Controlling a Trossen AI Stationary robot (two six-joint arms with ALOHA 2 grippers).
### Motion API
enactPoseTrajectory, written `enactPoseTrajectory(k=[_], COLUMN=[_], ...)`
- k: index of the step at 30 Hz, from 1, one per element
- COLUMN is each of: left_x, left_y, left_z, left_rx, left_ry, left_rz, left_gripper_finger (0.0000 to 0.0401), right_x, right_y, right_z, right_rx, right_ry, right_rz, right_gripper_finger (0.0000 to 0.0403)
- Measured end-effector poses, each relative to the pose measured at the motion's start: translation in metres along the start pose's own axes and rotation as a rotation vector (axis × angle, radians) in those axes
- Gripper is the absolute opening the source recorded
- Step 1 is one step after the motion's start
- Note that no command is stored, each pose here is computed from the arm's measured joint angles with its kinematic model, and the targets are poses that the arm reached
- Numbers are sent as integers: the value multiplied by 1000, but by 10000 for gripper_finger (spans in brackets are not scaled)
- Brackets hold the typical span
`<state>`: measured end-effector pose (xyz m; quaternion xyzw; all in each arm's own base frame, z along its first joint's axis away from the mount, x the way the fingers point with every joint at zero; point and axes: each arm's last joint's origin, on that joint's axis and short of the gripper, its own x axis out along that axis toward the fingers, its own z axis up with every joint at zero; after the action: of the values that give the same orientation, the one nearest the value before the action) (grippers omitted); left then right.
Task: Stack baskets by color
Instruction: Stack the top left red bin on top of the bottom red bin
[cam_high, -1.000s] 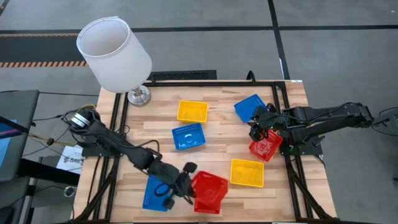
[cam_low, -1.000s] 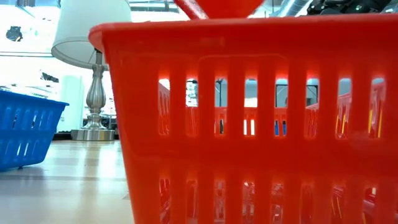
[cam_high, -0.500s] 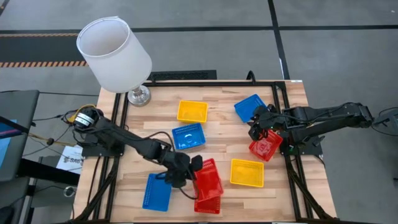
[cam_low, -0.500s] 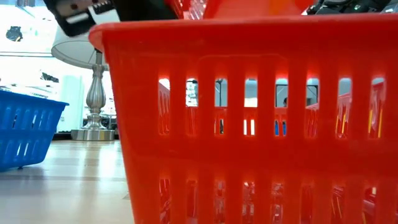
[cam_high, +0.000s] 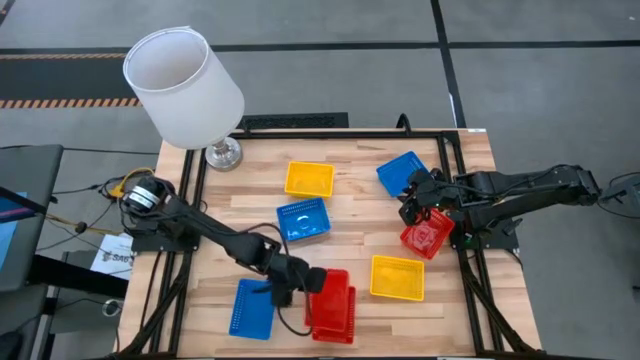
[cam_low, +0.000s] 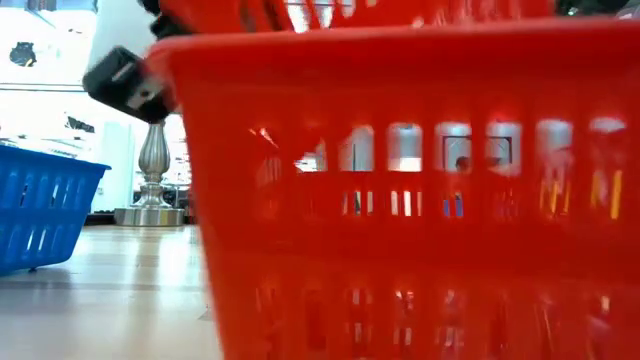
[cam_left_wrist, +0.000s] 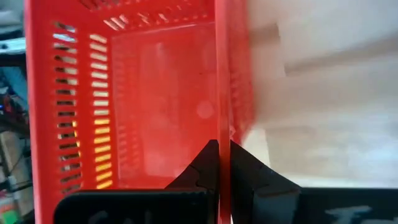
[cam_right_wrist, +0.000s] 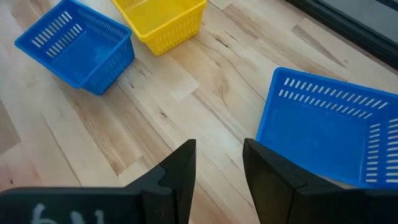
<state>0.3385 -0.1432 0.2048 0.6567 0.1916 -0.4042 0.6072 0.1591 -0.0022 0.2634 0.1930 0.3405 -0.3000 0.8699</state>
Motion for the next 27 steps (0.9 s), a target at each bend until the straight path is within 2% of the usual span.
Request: enactPoseTrajectory(k=[3, 7, 11, 17, 27], left_x=[1, 0, 0, 0, 4], left_y=[4, 10, 6, 2, 2], left_z=[-1, -2, 6, 15, 14], left_rx=[50, 31, 39, -8, -29], left_ry=[74, 84, -6, -85, -83], left_rz=[54, 106, 72, 34, 30], left_gripper_finger=[0, 0, 0, 0, 0], right_x=[0, 0, 0, 0, 0], right_y=[0, 0, 0, 0, 0], right_z=[0, 0, 0, 0, 0], right_rx=[3, 4, 4, 3, 8], right_ry=[-1, -3, -3, -2, -3], right_rz=[1, 2, 2, 2, 2], right_gripper_finger=[157, 157, 157, 157, 157])
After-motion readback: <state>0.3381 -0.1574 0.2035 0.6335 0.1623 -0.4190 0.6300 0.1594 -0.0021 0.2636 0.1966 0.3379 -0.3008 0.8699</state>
